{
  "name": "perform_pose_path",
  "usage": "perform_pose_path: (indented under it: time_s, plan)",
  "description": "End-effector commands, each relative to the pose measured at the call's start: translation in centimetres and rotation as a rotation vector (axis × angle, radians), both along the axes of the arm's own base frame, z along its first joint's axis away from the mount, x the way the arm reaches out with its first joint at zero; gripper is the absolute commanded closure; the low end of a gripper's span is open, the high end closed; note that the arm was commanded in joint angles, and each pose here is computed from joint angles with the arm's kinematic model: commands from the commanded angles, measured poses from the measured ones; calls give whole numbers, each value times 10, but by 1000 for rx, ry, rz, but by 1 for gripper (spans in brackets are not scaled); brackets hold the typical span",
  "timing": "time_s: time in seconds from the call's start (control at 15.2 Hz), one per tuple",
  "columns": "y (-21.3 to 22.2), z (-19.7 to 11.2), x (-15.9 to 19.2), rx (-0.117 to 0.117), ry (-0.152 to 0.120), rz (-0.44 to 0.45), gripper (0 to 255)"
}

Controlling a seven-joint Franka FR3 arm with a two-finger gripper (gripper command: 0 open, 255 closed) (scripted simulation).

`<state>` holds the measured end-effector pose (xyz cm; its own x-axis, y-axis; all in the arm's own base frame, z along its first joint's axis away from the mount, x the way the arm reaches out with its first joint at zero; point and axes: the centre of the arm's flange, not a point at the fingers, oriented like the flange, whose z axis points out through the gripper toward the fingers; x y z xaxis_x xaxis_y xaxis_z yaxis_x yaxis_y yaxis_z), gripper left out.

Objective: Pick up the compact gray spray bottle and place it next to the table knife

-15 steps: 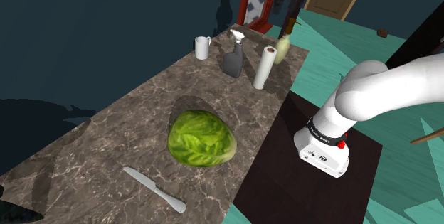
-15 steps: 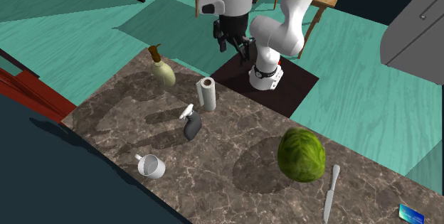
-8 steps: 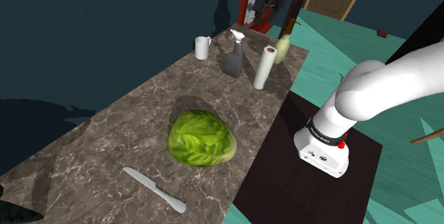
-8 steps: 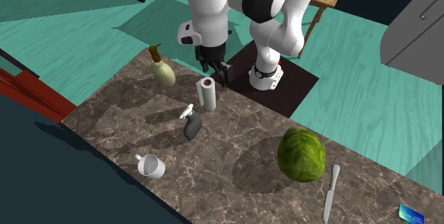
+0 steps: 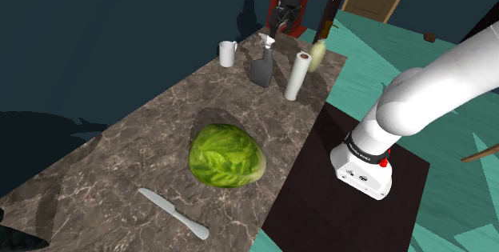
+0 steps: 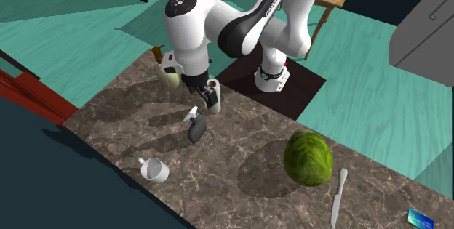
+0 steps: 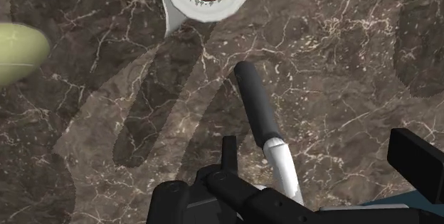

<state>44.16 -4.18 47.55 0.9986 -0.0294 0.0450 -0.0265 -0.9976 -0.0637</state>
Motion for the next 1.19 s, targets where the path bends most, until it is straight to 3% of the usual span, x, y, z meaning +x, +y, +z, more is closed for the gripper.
perform_pose_path:
  time_s: [0.0, 0.53, 1.06, 1.12]
  plan:
    - [-8, -17, 20, -2, -6, 7, 0]
    - [-6, -58, 24, -3, -6, 8, 0]
    - [-6, -58, 24, -3, -6, 8, 0]
    - [-6, -58, 24, -3, -6, 8, 255]
